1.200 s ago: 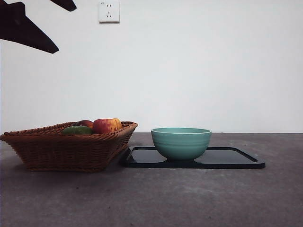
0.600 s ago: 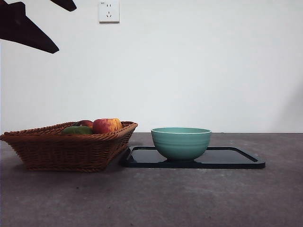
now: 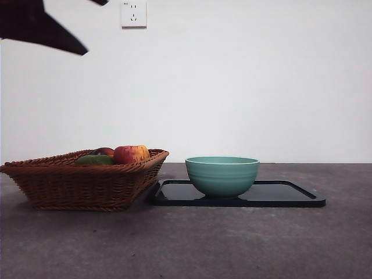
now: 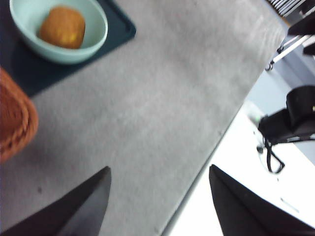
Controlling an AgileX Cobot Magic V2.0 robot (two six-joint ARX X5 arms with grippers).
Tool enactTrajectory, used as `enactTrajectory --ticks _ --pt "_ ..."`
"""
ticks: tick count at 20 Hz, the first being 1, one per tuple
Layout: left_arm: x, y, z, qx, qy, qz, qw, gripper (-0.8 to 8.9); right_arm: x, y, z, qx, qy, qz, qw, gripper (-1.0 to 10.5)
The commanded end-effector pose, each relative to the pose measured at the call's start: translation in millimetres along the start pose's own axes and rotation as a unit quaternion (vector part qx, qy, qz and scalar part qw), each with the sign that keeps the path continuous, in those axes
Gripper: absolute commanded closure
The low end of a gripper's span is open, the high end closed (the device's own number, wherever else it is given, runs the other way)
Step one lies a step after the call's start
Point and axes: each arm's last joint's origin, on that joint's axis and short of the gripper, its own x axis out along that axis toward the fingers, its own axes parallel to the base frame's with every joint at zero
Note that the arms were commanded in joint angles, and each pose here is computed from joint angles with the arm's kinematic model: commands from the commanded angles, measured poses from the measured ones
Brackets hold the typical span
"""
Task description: Pick up the wifruite, put it on the bowl, pick up the plate, put it on desk
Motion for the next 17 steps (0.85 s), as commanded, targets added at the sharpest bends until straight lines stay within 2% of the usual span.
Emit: enactTrajectory --ticks 1,4,8,12,17 --pt "0 -5 15 0.009 -0.036 0.01 0.999 5.01 -1 1 3 -0.007 -0.006 0.004 1.0 7.4" --pt "3 -9 44 0.024 -0.053 0.033 0.998 5.01 -1 1 3 -0.007 -0.006 0.004 1.0 7.4" --pt "23 -6 91 0.049 -0.051 0.033 0.997 5.01 -1 1 3 -0.007 -0.005 0.004 1.0 7.4" --pt "64 11 128 0.062 -0.024 0.032 0.997 5.01 -1 1 3 -0.006 -0.005 0.004 1.0 7.4" --pt "121 37 149 0.081 0.011 0.063 0.995 5.01 -1 1 3 -0.007 -0.005 0.004 1.0 7.4"
